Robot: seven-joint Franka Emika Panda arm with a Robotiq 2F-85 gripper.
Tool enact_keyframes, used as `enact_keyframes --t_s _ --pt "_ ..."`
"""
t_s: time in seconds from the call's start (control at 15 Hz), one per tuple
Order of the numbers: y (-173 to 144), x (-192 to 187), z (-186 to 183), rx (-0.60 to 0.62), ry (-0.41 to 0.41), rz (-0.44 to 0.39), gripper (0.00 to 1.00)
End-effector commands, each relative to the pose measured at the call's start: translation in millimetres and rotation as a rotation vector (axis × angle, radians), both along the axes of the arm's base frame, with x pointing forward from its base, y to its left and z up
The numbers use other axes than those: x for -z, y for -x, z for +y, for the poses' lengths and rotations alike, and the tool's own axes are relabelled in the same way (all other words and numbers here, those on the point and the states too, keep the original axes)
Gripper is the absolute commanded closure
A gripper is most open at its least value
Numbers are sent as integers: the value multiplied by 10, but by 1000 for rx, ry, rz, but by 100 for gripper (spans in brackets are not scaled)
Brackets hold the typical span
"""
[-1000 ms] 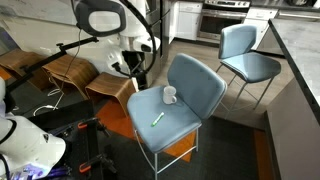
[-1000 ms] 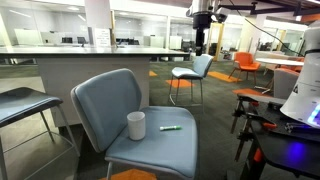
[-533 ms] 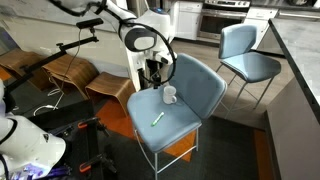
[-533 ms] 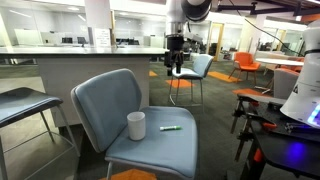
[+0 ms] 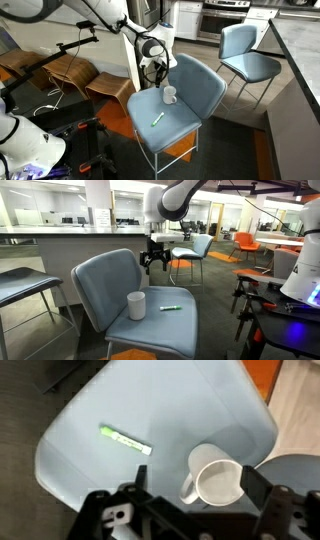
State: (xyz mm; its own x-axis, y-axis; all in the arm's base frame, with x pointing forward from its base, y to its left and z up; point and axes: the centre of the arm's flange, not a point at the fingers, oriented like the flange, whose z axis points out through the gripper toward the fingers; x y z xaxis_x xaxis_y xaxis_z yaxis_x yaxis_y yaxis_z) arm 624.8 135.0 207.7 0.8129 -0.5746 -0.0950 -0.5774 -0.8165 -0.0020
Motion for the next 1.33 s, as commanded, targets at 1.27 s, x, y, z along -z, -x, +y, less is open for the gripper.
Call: enact_keyframes --t_s 1.27 --pt "-573 1448 -99 336 -80 -16 5"
